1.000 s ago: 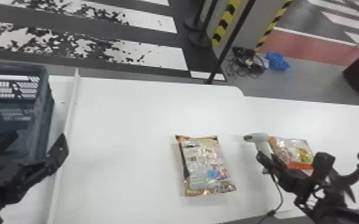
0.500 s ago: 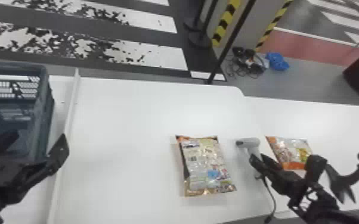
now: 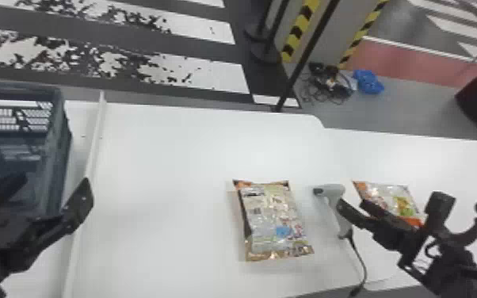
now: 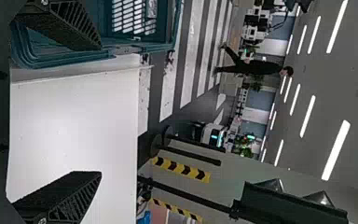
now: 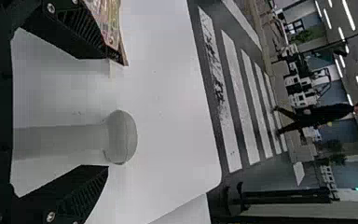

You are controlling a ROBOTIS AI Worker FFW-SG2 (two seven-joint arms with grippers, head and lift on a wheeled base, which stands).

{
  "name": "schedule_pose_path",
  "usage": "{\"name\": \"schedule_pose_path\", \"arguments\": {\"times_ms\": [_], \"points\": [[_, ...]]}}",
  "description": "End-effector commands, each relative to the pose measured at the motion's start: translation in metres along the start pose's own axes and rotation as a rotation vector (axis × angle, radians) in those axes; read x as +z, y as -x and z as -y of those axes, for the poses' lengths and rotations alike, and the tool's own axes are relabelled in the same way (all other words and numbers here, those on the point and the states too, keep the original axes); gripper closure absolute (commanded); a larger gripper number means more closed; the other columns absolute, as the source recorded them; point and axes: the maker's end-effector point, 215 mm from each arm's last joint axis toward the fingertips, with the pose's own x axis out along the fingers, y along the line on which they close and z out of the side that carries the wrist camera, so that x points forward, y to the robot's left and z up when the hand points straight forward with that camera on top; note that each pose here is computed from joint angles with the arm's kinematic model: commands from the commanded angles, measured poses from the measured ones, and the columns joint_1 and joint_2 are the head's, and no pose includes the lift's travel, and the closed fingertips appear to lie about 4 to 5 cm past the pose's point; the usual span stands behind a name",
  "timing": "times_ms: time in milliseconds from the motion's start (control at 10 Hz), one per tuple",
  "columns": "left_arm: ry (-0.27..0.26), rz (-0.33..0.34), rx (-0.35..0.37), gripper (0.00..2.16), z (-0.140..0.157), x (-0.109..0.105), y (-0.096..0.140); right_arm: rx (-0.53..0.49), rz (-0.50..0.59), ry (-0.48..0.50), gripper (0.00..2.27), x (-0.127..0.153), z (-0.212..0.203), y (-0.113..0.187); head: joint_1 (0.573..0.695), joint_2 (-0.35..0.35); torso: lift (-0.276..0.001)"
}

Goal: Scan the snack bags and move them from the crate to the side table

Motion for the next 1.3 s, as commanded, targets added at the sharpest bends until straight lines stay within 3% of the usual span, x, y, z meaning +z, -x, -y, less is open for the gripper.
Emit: {"name": "schedule_pose_path", "arguments": {"times_ms": [0,200,300,700,1100,1200], "points": [[-0.011,-0.007,0.002,0.04,0.000,-0.003,0.001,0.104,-0.101,-0.077,0.08,-0.004,-0.031,0.002,0.695,-0.350,-0.087],[-0.010,-0.006,-0.003,0.04,0.002,-0.003,0.001,0.254,-0.292,-0.205,0.09,-0.025,-0.070,0.004,0.695,-0.350,-0.087],[-0.010,-0.006,-0.005,0.04,0.002,-0.003,0.001,0.311,-0.354,-0.209,0.09,-0.037,-0.085,-0.001,0.695,-0.350,-0.087],[-0.013,-0.013,-0.006,0.04,0.002,-0.006,0.003,0.383,-0.470,-0.176,0.09,-0.061,-0.097,-0.020,0.695,-0.350,-0.087],[-0.012,-0.014,-0.006,0.04,0.003,-0.007,0.003,0.442,-0.497,-0.122,0.10,-0.083,-0.123,-0.037,0.695,-0.342,-0.087],[-0.012,-0.013,-0.008,0.04,0.003,-0.006,0.003,0.448,-0.510,-0.103,0.29,-0.087,-0.126,-0.041,0.695,-0.331,-0.087]]}}
